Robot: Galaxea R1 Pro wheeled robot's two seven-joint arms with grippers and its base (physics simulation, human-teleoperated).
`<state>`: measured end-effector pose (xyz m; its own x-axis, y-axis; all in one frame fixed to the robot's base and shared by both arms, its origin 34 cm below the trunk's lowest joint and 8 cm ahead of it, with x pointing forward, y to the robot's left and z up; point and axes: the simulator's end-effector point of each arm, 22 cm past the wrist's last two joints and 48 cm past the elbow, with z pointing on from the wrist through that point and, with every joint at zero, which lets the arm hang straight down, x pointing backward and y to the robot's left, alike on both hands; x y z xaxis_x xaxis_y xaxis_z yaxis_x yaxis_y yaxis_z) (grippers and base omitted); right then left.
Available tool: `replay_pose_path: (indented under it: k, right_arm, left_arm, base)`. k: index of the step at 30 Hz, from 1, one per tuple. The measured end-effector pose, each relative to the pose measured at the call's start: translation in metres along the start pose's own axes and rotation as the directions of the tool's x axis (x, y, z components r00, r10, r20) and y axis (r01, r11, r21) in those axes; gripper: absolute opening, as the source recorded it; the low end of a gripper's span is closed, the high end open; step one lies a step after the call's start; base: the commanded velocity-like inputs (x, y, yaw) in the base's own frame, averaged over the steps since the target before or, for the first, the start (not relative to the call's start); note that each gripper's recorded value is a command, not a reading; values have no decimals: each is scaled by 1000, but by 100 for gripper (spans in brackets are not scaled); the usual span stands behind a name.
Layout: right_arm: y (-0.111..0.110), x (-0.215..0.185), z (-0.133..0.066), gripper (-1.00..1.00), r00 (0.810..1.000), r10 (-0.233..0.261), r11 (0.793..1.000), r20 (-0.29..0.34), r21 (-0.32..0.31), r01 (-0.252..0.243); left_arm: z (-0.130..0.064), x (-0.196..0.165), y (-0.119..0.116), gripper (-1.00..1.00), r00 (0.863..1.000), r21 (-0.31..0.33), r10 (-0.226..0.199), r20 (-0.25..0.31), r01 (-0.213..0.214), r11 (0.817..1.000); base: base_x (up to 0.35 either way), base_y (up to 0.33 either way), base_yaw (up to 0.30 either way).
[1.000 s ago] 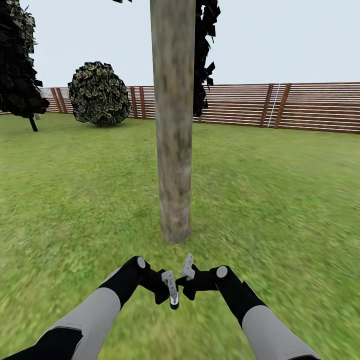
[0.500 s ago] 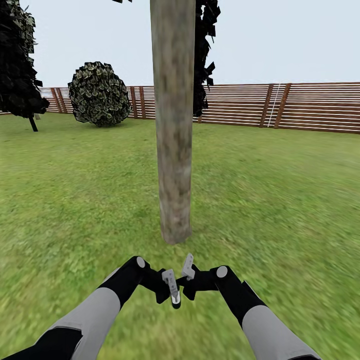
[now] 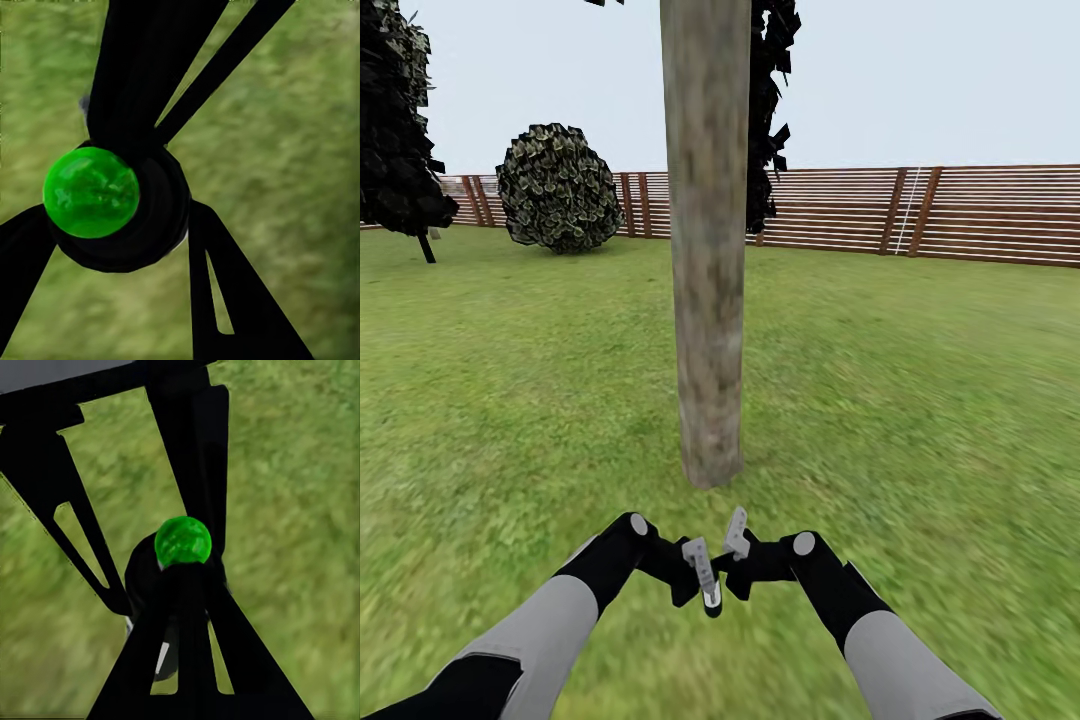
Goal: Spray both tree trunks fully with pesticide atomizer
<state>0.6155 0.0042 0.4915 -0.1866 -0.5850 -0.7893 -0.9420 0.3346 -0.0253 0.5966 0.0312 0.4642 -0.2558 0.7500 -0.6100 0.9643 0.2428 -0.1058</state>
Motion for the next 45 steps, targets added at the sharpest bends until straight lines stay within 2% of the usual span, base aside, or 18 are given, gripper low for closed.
replay_pose_path:
  k: [2, 4, 10, 15, 16, 20, 24, 28, 30, 32, 33, 36, 38, 39, 40, 41, 43, 45]
  right_arm:
    - [1, 1, 0, -100, 1000, -3, 1000, -3, -2, 3]
    - [1, 3, 0, -100, 1000, -1, 1000, -7, -3, 1]
    - [2, 4, 0, -100, 1000, 0, 1000, -9, -4, -1]
    - [1, 6, 0, -100, 1000, 2, 1000, -13, -4, -2]
    - [1, 7, -1, 100, 1000, 2, 1000, -13, -3, -2]
    - [-1, 10, -2, 100, 1000, 5, 1000, -18, 1, -5]
    - [-7, 45, -13, 100, 997, 37, 999, -68, 14, -36]
    - [-46, 122, -39, 100, 982, 112, 975, -151, 208, -79]
    - [-63, 148, -50, 100, 977, 159, 939, -143, 328, -105]
    - [-72, 171, -58, 100, 970, 220, 884, -106, 441, -152]
    - [-76, 191, -68, 100, 959, 275, 819, -64, 539, -198]
    - [-81, 216, -88, 100, 940, 340, 701, 2, 667, -255]
    - [-74, 239, -103, 100, 913, 404, 597, 54, 741, -308]
    - [-67, 254, -112, 100, 894, 441, 536, 85, 774, -338]
    - [-62, 269, -130, 100, 870, 470, 432, 148, 821, -373]
    - [-66, 279, -148, 100, 868, 462, 377, 180, 846, -376]
    - [-71, 289, -164, 100, 873, 454, 355, 180, 862, -363]
    - [-75, 296, -175, 100, 876, 450, 346, 171, 871, -348]
  left_arm:
    - [-2, 5, 2, -100, 1000, -4, 0, -9, 0, 1000]
    - [-38, 82, 33, -100, 993, -69, -48, -109, 40, 997]
    - [-70, 134, 51, -100, 982, -116, -87, -169, 68, 991]
    - [-90, 161, 60, -100, 979, -138, -78, -187, 52, 989]
    - [-96, 170, 63, -100, 977, -146, -83, -197, 54, 988]
    - [-121, 208, 68, -100, 964, -176, -117, -240, 75, 982]
    - [-123, 237, 59, -100, 954, -202, -148, -261, 96, 975]
    - [-125, 248, 86, -100, 953, -365, -204, -223, 112, 924]
    - [-119, 257, 89, -100, 946, -430, -271, -176, 173, 886]
    - [-113, 266, 91, -100, 928, -491, -356, -105, 263, 830]
    - [-111, 270, 95, -100, 905, -541, -426, -19, 349, 765]
    - [-113, 272, 103, -100, 865, -598, -485, 129, 458, 657]
    - [-117, 283, 107, -100, 808, -636, -543, 227, 546, 546]
    - [-117, 290, 106, -100, 769, -649, -577, 276, 592, 478]
    - [-122, 299, 109, -100, 712, -673, -612, 344, 642, 368]
    - [-129, 307, 111, -100, 690, -697, -624, 367, 648, 307]
    - [-128, 307, 111, -100, 683, -703, -628, 372, 650, 290]
    - [-120, 299, 110, -100, 683, -699, -628, 373, 652, 294]
  base:
    - [0, 0, 0]
    - [0, 0, 0]
    - [0, 0, 0]
    - [0, 0, 0]
    - [0, 0, 0]
    - [0, 0, 0]
    - [0, 0, 0]
    - [0, 0, 0]
    - [0, 0, 0]
    - [0, 0, 0]
    - [0, 0, 0]
    - [0, 0, 0]
    - [0, 0, 0]
    - [0, 0, 0]
    - [0, 0, 0]
    - [0, 0, 0]
    - [0, 0, 0]
    - [0, 0, 0]
